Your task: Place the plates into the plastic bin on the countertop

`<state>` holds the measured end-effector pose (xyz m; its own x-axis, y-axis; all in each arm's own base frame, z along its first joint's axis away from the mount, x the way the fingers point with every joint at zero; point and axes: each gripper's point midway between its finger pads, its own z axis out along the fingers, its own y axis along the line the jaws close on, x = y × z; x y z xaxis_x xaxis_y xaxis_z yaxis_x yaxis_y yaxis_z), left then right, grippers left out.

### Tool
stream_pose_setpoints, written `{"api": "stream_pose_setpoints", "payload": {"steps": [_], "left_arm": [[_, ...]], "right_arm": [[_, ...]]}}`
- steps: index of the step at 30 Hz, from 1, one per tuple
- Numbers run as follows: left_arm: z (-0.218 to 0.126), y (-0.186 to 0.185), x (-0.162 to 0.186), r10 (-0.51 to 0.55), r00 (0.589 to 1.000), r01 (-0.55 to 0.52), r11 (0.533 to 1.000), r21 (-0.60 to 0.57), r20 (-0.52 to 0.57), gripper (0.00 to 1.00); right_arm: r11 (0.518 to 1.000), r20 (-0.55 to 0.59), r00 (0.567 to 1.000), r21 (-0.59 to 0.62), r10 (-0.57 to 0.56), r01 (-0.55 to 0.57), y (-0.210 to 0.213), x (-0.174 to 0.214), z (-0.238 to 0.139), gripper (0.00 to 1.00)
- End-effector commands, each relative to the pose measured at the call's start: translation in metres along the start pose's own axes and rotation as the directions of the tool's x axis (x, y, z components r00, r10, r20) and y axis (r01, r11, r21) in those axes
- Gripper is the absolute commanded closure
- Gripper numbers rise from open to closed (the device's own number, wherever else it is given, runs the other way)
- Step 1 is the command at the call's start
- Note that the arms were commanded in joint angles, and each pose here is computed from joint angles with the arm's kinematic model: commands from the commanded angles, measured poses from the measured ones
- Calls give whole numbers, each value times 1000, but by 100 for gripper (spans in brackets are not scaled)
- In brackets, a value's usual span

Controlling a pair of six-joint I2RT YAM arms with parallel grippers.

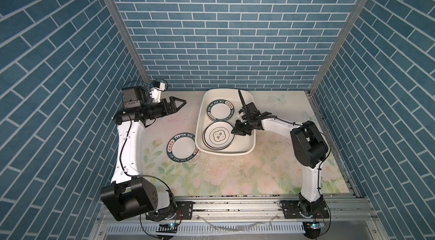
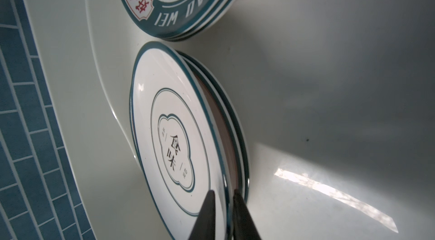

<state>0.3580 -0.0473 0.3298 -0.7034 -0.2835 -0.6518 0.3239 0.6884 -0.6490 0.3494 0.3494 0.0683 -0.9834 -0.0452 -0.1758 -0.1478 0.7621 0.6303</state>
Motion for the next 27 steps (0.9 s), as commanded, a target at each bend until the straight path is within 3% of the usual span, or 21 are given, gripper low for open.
{"api": "stream_pose_setpoints", "payload": {"steps": [1, 22, 27], "left_arm": [[-4, -6, -3, 17, 1000, -18, 1000, 12, 21, 5], [-5, -6, -1, 21, 1000, -21, 1000, 13, 18, 0], [-8, -1, 1, 47, 999, -47, 998, -34, 13, 0]], "right_arm": [[1000, 3, 1000, 8, -18, 18, 3, -1, 1, 84], [1000, 9, 1000, 18, -25, 25, 3, -2, -3, 82], [999, 35, 999, 16, -42, 41, 9, -5, -12, 82]]}}
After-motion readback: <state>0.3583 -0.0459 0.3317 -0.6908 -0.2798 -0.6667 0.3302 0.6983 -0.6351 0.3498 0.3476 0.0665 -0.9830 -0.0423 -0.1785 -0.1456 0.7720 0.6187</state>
